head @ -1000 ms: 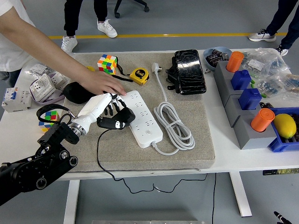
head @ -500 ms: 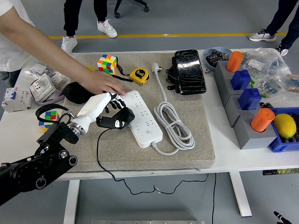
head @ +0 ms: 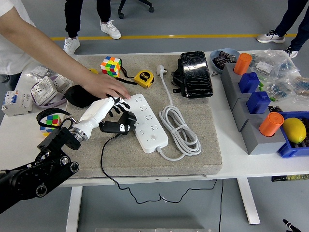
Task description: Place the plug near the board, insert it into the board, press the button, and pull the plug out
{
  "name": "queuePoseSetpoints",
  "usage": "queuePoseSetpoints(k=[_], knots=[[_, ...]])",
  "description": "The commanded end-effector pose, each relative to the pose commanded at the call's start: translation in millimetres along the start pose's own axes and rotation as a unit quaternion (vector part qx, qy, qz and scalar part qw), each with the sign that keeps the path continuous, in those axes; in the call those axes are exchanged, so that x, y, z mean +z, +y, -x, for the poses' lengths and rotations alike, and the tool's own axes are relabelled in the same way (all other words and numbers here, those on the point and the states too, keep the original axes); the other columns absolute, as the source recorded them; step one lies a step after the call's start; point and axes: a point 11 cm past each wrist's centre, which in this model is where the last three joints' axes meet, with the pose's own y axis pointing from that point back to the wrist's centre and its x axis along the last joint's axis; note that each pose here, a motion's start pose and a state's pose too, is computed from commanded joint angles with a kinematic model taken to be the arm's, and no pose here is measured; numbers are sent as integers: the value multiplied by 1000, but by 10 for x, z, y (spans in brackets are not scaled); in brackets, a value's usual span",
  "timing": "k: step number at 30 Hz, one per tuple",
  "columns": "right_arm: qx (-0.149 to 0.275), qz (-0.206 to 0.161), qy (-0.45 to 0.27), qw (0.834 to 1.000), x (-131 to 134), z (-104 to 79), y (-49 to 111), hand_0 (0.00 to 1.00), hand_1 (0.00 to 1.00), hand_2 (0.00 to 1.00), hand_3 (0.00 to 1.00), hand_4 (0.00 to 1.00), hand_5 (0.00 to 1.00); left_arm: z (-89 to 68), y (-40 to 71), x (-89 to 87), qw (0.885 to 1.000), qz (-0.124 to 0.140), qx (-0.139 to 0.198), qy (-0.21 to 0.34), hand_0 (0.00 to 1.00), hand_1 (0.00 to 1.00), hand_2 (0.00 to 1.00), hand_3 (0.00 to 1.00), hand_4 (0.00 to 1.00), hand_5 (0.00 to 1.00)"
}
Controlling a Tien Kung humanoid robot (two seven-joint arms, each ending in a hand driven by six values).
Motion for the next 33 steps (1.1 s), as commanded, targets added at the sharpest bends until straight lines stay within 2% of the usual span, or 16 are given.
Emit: queuePoseSetpoints(k=[8,9,14,15,16,20,21,26,27,30,32,33], knots=[[0,-1,0,1000,-8,-2,0,569,642,623,549,959,538,-44,3,22,1000,7,11,5,359,562,585,653,998,401],[0,-1,1,1000,-6,-2,0,569,641,622,549,959,537,-55,4,26,1000,8,14,5,414,590,612,679,998,420],[0,0,2,1000,2,-5,1,569,641,622,549,959,537,-89,22,31,1000,12,22,9,414,590,612,679,998,420],[0,0,3,1000,0,-6,0,569,641,622,549,959,537,-95,27,31,1000,13,24,10,455,603,624,694,998,440],[0,0,3,1000,-6,-6,0,569,641,622,549,959,537,-103,31,33,999,14,27,12,455,603,624,694,998,440],[0,-2,3,1000,-21,-7,0,569,641,622,549,959,537,-129,69,53,998,26,42,26,455,603,624,694,998,440],[0,-2,4,1000,-23,-9,-1,569,641,622,549,959,537,-137,87,58,998,32,49,35,462,599,618,694,998,579],[1,-2,5,1000,-24,-19,0,569,641,622,549,959,537,-165,177,62,993,58,80,69,462,599,618,694,998,579],[1,-2,5,1000,-22,-20,0,569,641,621,549,959,538,-166,199,58,991,62,86,76,576,617,623,693,998,616],[2,-1,6,1000,-11,-26,1,569,641,621,549,959,538,-169,285,44,986,79,106,97,576,617,623,693,998,616],[2,0,7,1000,-4,-28,2,569,641,621,549,959,538,-150,331,12,985,78,110,105,576,617,623,693,998,616],[2,0,6,1000,-3,-29,2,569,641,622,550,960,538,-137,346,-7,986,74,109,107,660,679,711,733,998,647]])
